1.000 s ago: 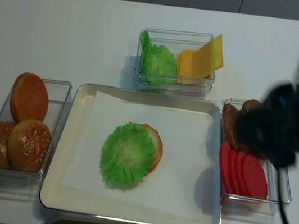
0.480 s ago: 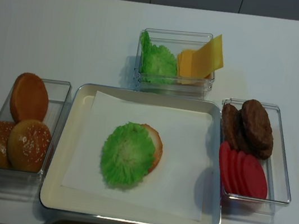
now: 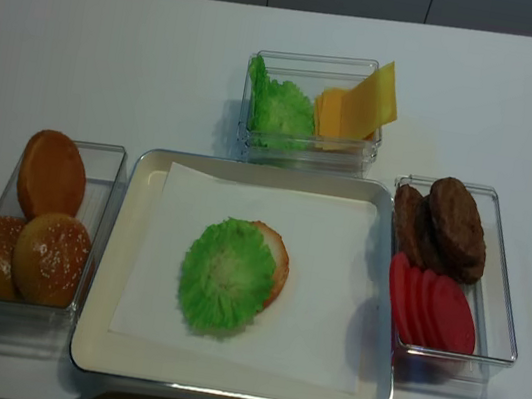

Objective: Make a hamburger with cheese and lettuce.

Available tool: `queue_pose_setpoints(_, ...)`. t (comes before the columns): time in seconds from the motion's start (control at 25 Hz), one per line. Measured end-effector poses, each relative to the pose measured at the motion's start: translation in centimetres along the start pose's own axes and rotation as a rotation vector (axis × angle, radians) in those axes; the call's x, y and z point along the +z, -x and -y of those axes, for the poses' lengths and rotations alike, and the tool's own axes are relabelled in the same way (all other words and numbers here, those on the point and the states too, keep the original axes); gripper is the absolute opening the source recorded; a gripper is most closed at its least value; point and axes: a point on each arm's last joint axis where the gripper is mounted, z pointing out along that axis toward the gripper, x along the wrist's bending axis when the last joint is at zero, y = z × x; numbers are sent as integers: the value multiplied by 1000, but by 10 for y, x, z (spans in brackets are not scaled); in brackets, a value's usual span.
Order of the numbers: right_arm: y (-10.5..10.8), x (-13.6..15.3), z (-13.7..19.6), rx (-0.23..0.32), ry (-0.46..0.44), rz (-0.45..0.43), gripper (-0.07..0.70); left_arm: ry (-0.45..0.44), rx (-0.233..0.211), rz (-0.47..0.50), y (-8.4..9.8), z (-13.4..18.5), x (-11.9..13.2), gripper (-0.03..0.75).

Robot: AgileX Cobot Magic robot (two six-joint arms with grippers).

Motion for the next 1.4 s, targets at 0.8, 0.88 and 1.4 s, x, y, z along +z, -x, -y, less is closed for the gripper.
queue_pose_setpoints(0.8,-13,19,58,80,170,77,444,0,0,0,0,0,0,324)
queue_pose_setpoints(0.88,-15,18,61,80,191,74,444,0,0,0,0,0,0,324)
queue_pose_setpoints(1.4,-17,16,66,68,229,75,444,0,0,0,0,0,0,324)
